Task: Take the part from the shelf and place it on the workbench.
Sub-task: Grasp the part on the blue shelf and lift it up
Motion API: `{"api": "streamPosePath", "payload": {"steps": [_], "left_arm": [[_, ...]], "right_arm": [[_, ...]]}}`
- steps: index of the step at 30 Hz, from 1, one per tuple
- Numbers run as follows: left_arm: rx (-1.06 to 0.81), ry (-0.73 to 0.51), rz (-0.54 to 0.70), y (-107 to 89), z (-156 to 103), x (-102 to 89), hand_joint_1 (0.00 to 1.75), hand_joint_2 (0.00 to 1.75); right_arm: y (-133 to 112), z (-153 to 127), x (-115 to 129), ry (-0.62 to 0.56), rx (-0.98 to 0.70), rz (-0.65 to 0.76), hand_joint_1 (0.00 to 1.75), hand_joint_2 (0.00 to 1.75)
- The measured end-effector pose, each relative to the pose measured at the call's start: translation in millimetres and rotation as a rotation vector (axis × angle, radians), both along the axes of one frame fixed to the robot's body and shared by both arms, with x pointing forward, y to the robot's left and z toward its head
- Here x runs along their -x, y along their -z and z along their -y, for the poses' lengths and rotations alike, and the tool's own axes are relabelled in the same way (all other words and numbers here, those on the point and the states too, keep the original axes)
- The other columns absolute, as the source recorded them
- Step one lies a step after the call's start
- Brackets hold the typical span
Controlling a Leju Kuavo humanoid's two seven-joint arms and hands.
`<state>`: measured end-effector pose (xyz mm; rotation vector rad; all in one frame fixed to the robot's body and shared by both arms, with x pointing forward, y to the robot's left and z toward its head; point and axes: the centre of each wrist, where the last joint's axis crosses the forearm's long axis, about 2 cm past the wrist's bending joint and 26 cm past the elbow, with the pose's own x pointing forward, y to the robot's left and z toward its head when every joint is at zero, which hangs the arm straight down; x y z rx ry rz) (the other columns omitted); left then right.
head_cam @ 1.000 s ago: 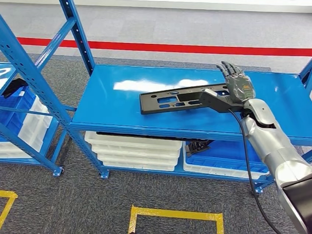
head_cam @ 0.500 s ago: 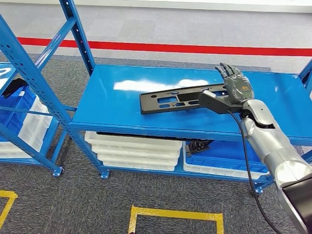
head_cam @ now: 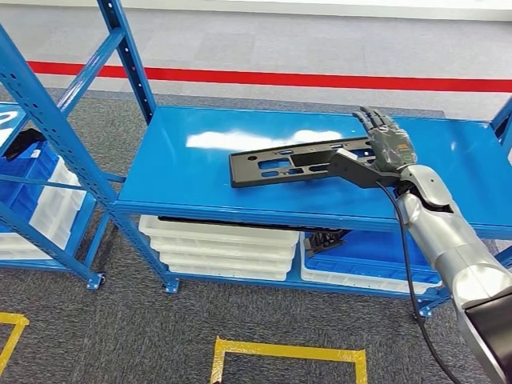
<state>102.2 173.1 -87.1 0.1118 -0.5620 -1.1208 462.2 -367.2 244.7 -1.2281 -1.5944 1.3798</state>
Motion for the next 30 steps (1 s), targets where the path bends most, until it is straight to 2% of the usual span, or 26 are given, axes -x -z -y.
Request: {"api": "streamPosePath", "payload": {"steps": [4, 17, 30], "left_arm": [[0.001, -0.002, -0.002, 0.0, 0.0, 0.0, 0.00, 0.00], [0.007, -0.007, -0.009, 0.0, 0.1, -0.3, 0.00, 0.00], [0.010, -0.010, -0.015, 0.0, 0.2, -0.3, 0.00, 0.00]], "right_arm": [[0.2, 0.0, 0.1, 0.000, -0.001, -0.022, 0.00, 1.75], [-4.0, -8.9, -10.1, 0.004, 0.053, -0.270, 0.00, 1.75], [7.1, -24.0, -11.0, 0.001, 0.079, -0.311, 0.00, 1.75]]}}
